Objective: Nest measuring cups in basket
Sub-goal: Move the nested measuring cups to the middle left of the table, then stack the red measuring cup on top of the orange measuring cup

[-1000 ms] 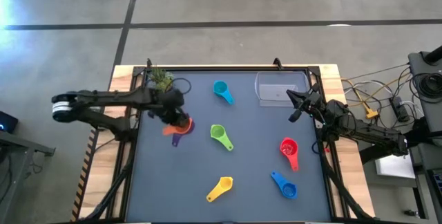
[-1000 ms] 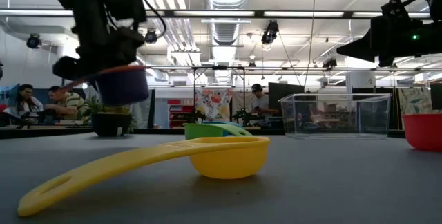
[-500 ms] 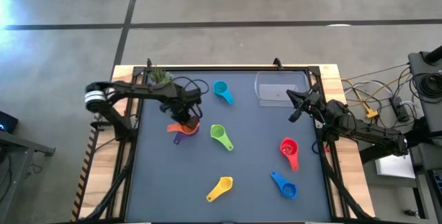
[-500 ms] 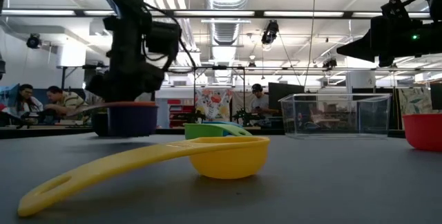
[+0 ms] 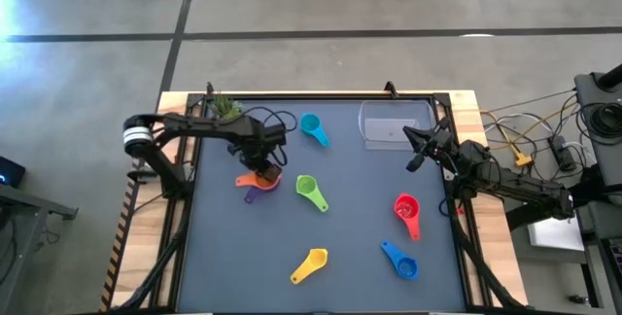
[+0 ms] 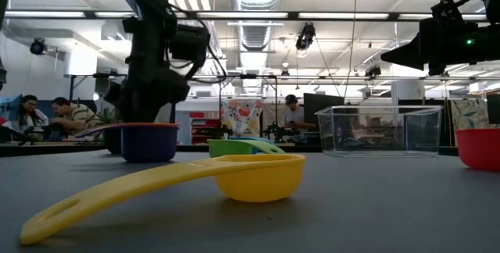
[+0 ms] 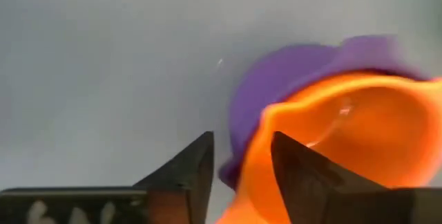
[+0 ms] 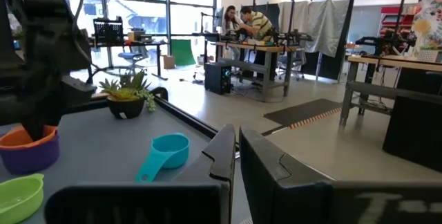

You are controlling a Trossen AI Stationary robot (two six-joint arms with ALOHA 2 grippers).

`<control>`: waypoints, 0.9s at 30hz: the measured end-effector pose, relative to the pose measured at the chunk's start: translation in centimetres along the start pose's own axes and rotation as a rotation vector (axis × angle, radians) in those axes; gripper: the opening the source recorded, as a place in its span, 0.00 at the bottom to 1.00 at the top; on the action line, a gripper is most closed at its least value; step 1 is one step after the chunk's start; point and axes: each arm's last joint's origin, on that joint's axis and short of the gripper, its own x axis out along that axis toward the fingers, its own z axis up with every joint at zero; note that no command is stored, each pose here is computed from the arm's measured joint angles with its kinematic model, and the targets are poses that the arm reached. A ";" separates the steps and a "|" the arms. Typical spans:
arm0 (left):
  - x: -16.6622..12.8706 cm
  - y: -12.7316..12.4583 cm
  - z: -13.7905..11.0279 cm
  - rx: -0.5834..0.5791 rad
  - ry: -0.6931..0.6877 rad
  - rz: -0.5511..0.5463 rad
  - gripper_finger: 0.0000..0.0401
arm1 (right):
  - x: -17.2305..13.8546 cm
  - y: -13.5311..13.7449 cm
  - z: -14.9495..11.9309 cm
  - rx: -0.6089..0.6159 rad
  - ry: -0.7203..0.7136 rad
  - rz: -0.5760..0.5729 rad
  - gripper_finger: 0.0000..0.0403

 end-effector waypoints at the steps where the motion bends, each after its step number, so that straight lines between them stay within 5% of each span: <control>1: -0.6 -0.1 0.0 0.007 -0.004 -0.001 0.37 | 0.0 0.0 0.0 0.000 0.000 0.000 0.03; 9: -7.2 -0.9 -1.3 0.050 -0.115 0.057 0.48 | 0.0 0.0 0.0 0.000 0.000 0.000 0.03; 15: -10.8 -2.8 -5.3 0.107 -0.425 0.109 0.47 | 0.0 0.0 0.0 0.000 0.000 0.000 0.03; 27: -7.0 -9.4 -13.6 0.262 -1.219 -0.260 0.36 | 0.0 0.0 0.0 0.000 0.000 0.000 0.03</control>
